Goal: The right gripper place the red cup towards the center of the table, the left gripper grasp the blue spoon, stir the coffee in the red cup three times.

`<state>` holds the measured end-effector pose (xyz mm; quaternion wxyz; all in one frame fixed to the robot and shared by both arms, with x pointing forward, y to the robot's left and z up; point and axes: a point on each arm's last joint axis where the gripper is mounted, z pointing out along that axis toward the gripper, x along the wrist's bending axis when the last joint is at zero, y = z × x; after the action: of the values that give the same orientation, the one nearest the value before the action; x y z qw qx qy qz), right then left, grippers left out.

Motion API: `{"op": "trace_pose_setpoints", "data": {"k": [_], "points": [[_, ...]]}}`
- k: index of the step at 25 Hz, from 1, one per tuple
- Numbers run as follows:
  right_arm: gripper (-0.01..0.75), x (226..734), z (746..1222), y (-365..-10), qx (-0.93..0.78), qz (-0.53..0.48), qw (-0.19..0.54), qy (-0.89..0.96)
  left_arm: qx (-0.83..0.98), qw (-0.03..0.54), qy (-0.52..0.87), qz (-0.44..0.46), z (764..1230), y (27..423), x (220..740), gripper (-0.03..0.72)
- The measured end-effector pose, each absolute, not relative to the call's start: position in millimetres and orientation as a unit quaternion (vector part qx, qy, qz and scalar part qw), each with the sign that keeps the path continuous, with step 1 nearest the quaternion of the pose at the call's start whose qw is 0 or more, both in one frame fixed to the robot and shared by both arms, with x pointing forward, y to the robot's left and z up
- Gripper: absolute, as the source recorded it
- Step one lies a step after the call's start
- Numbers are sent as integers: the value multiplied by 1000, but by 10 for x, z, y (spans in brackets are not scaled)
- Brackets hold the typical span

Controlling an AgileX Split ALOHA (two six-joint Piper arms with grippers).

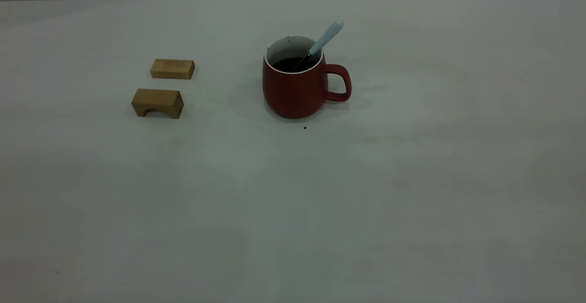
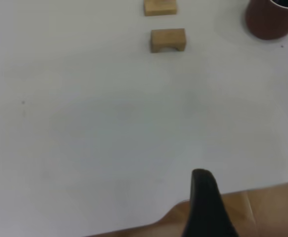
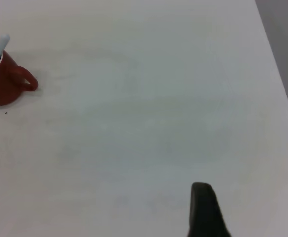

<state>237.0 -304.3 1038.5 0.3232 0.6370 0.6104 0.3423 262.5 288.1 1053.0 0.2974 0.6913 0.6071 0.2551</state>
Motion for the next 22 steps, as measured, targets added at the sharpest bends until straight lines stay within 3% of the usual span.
{"op": "trace_pose_setpoints", "data": {"k": [8, 22], "points": [[510, 2370, 10385, -3043, 637, 342, 323, 610, 618, 298, 655, 315, 10449, 2987, 2365, 544], [510, 2370, 10385, -3043, 637, 342, 323, 610, 629, 304, 646, 308, 10327, 3005, 2224, 544]]}}
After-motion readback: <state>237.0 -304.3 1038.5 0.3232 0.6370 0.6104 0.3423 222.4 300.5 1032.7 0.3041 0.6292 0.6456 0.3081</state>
